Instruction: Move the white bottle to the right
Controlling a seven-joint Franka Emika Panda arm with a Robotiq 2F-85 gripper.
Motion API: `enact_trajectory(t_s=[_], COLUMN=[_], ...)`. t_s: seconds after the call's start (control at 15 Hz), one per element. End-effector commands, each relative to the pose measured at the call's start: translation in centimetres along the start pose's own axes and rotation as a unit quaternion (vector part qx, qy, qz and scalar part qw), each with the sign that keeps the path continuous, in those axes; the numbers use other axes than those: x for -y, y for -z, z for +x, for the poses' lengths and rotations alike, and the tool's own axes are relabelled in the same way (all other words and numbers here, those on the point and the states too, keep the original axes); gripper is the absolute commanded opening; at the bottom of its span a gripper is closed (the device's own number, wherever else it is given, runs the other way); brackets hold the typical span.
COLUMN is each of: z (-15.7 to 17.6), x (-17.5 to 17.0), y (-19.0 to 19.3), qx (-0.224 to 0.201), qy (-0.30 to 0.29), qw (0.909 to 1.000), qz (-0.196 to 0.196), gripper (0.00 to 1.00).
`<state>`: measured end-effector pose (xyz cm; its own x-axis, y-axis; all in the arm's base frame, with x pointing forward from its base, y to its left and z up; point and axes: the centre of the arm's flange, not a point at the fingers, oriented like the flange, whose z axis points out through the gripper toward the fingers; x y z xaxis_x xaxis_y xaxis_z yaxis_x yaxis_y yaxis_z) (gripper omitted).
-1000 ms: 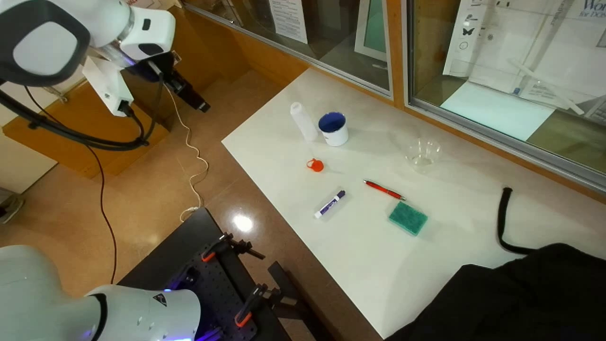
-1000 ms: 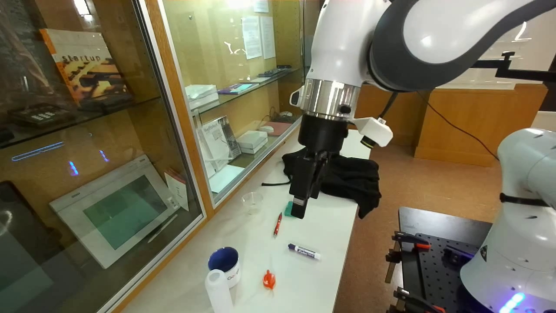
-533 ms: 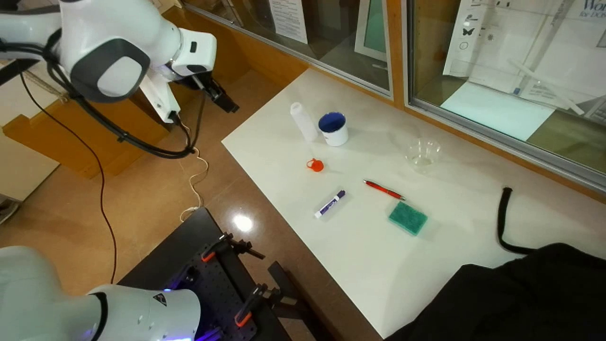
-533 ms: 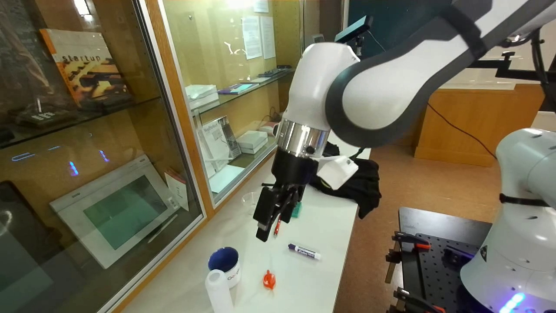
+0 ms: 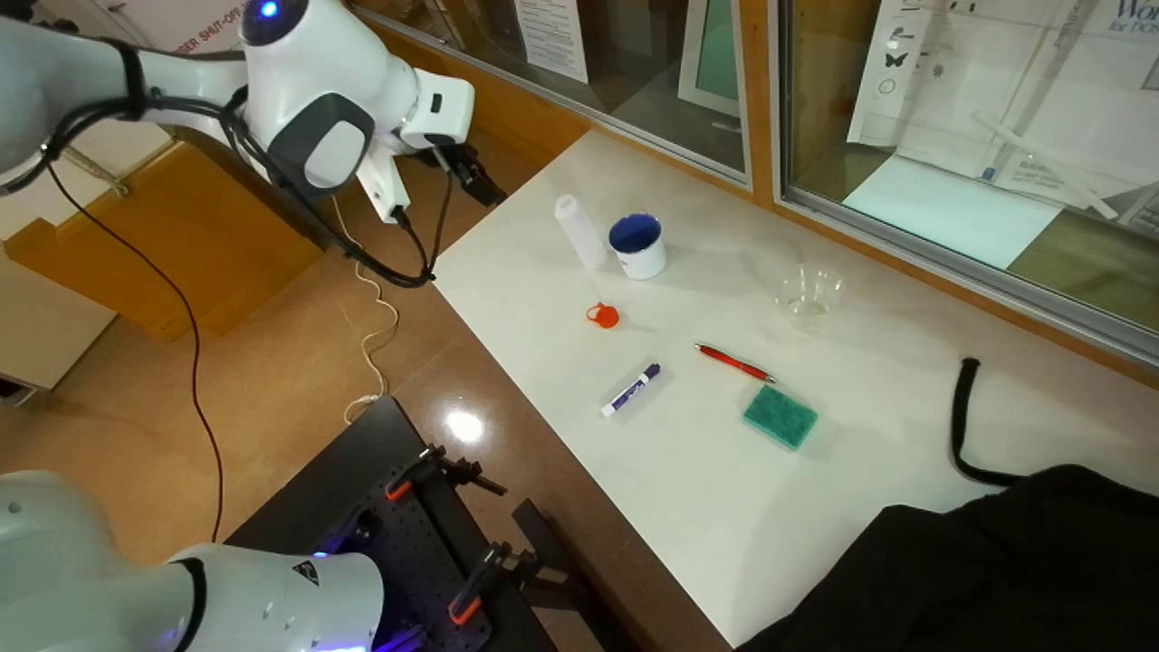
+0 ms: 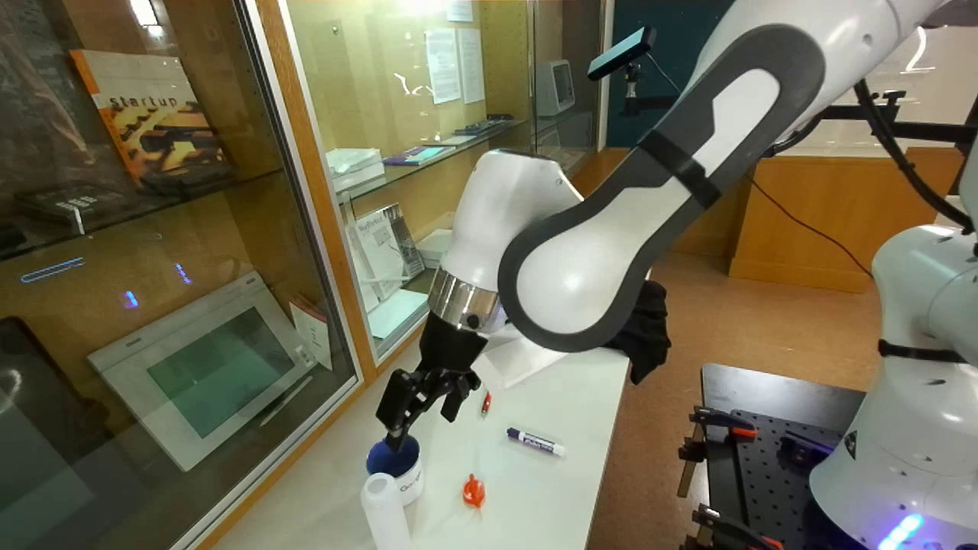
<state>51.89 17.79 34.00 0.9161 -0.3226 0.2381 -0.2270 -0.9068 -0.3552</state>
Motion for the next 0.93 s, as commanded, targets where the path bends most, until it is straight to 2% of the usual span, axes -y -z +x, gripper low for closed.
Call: enact_trajectory(t_s=[0.0, 0.27, 0.87], z=[2.5, 3.9, 5.2], x=[1.8, 1.5, 1.8], y=[-3.7, -7.0, -12.8], qx=[-0.018, -0.020, -0.024], qy=[-0.033, -0.052, -0.073], qw=[0.9991, 0.9970, 0.9933], qz=[-0.019, -0.054, -0.087], gripper=[1.00, 1.00, 1.00])
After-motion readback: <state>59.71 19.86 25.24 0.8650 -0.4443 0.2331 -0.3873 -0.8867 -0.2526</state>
